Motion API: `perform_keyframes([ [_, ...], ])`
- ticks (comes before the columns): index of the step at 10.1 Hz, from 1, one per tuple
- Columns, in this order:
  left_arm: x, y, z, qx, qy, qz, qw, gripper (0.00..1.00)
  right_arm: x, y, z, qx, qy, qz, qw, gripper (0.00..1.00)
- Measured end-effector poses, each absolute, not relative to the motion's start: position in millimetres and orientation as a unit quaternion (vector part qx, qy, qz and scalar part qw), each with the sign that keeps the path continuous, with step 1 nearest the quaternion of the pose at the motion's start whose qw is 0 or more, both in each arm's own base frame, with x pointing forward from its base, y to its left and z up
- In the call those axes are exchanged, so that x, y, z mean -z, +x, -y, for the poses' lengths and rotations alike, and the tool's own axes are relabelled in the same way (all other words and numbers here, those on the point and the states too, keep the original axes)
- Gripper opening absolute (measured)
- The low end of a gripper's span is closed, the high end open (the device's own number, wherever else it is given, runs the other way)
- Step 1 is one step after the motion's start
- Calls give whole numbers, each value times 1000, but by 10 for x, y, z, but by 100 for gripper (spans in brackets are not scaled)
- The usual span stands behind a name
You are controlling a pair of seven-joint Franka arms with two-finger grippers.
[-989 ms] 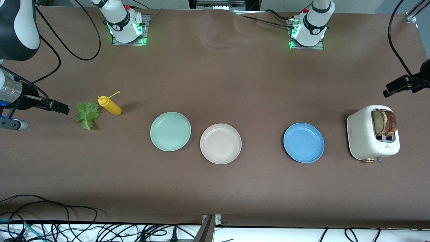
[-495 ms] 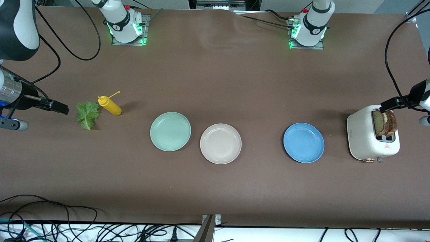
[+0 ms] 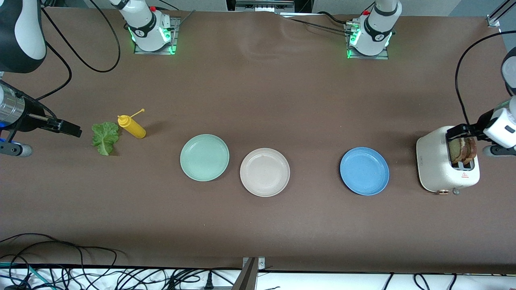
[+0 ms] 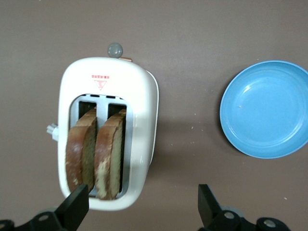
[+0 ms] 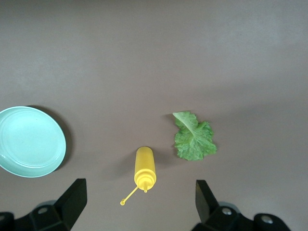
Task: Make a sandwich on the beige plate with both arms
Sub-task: 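Move the left gripper down to the toast slice in the white toaster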
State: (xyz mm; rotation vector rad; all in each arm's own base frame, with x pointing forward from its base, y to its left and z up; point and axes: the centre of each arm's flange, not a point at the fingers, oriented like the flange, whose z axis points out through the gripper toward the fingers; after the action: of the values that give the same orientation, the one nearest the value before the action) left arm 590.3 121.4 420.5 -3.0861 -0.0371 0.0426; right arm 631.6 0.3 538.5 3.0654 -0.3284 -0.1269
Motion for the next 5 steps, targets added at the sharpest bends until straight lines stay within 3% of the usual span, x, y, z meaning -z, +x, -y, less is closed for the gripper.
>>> perform_keyframes([
  [5, -3801, 5759, -1488, -16, -999, -15, 25, 100, -5384, 6316, -1, 41, 993, 107, 28, 100],
])
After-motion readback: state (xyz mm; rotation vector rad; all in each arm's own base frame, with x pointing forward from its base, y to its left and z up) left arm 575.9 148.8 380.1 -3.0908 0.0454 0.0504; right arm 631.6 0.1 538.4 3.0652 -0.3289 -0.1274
